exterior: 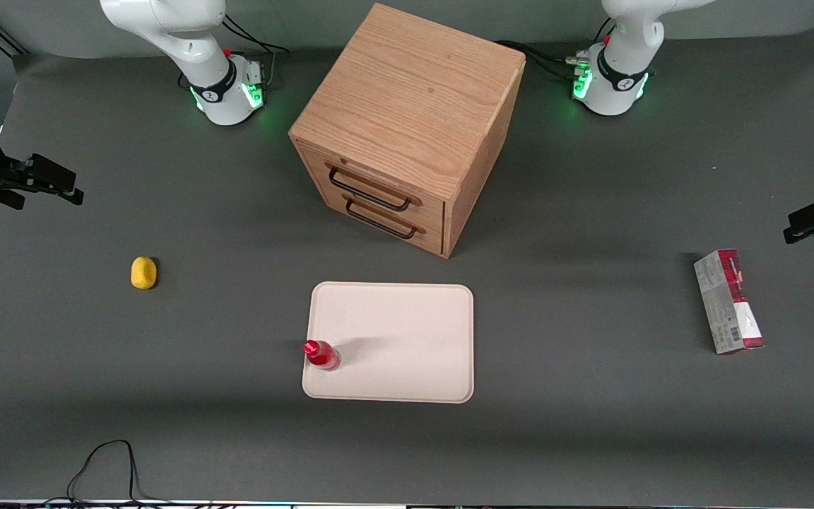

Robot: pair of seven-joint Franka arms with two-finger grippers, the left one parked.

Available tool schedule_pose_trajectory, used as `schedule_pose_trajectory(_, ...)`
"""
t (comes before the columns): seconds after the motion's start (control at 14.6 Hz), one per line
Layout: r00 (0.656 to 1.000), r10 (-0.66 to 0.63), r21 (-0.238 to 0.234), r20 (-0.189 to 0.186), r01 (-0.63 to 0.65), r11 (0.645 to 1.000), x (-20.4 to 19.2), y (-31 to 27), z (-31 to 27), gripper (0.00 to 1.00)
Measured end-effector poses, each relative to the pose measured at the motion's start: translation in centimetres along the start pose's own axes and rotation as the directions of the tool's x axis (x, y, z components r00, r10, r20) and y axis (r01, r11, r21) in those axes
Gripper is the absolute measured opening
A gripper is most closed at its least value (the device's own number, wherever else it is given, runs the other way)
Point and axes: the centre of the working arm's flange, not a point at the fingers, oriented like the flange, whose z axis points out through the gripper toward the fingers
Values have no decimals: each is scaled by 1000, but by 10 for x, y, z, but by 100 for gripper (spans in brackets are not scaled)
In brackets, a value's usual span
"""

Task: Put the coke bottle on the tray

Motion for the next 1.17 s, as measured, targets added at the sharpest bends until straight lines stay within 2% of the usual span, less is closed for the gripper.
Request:
schedule_pose_trajectory(0.34, 1000, 10, 0, -12, -10, 1000, 3, 6, 3, 100)
schedule_pose_trajectory(1.17, 1000, 21, -2, 1, -21, 1000, 6, 12, 11, 100)
